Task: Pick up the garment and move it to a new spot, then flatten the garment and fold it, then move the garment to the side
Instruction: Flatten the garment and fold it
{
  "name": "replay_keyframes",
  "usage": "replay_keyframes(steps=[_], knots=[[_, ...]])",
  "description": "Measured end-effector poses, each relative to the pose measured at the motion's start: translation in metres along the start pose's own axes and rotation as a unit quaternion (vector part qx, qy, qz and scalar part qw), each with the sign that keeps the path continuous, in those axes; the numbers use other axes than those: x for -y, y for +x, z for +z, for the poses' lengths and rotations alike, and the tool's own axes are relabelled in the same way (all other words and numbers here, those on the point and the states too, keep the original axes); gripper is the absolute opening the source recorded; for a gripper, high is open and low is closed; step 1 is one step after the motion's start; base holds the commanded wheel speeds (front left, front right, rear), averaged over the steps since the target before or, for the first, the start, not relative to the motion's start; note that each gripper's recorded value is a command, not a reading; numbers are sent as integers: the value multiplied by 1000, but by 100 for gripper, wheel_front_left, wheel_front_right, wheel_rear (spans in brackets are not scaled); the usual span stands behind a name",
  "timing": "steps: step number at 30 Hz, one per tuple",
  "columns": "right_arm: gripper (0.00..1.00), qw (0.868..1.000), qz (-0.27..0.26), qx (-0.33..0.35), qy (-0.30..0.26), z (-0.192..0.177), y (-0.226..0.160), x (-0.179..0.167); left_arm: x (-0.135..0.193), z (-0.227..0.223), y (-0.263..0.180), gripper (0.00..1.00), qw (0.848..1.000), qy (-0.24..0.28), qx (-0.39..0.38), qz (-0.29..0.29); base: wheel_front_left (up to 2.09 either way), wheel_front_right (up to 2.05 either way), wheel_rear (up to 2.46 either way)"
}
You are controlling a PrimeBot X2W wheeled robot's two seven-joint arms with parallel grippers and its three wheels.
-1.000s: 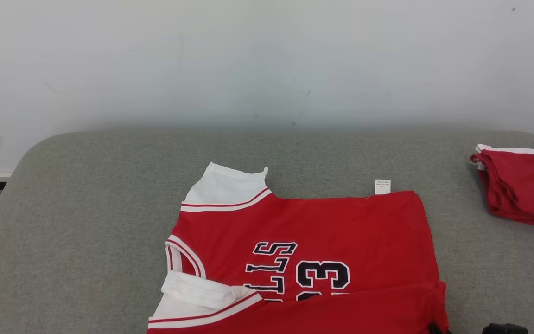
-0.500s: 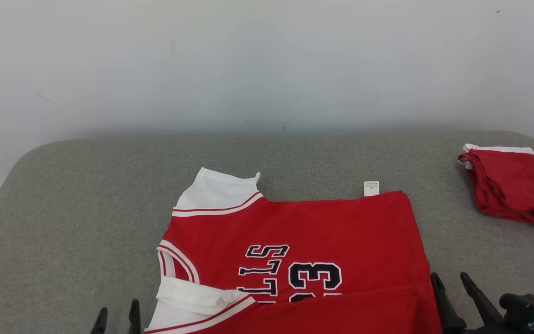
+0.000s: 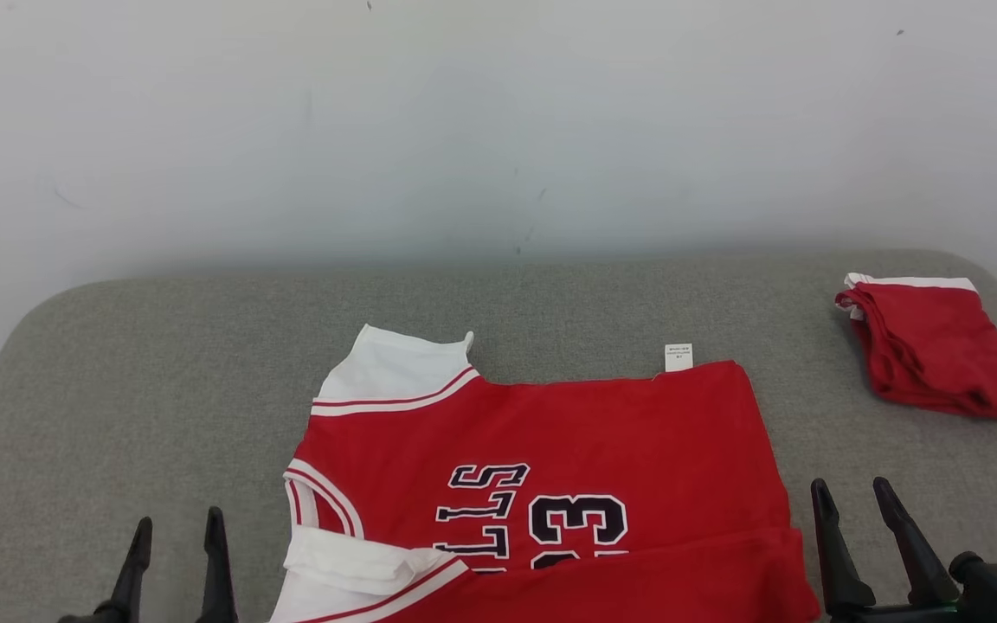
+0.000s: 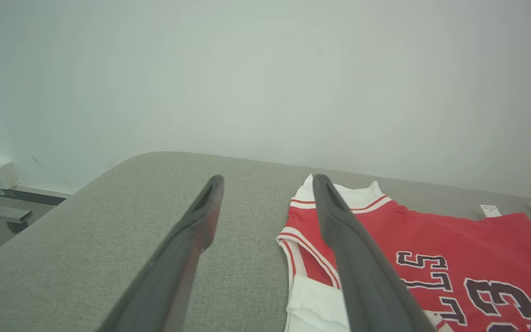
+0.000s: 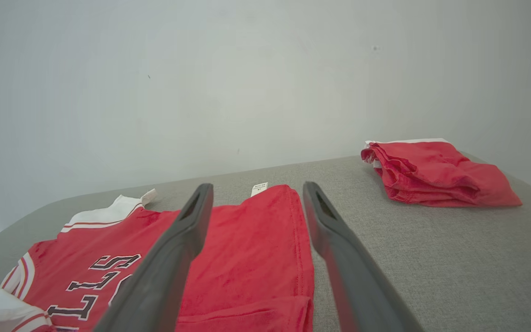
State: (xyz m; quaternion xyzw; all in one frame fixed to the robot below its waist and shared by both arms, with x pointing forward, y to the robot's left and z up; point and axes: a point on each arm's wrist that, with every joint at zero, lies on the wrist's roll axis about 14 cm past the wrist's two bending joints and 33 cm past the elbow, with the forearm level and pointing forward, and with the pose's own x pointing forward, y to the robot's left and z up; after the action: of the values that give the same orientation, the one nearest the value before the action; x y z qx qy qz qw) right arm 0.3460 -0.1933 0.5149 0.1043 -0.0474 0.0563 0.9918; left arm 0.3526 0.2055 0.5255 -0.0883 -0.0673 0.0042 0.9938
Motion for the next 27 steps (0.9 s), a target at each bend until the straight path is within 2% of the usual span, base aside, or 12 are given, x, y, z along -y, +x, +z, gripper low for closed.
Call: replay_keyframes(steps=[5, 10, 15, 21, 27], knots=[[100, 1000, -5, 6, -10, 2, -10, -1, 8, -2, -8, 100, 999, 28, -4, -15, 0, 0, 0], [100, 1000, -15, -13, -8, -11, -21, 2, 4, -21, -20, 100, 999, 27, -35, -10, 0, 0, 0], [100, 1000, -14, -2, 3, -3, -13, 4, 3, -28, -14, 100, 998, 29, -50, -19, 0, 0, 0], [100, 1000, -12, -14, -9, -3, 12, 18, 15, -5, 37, 100, 996, 51, -35, -65, 0, 0, 0], [100, 998, 1, -39, -42, 2, 58, 28, 39, 16, 100, 100, 991, 64, -39, -114, 0, 0, 0]])
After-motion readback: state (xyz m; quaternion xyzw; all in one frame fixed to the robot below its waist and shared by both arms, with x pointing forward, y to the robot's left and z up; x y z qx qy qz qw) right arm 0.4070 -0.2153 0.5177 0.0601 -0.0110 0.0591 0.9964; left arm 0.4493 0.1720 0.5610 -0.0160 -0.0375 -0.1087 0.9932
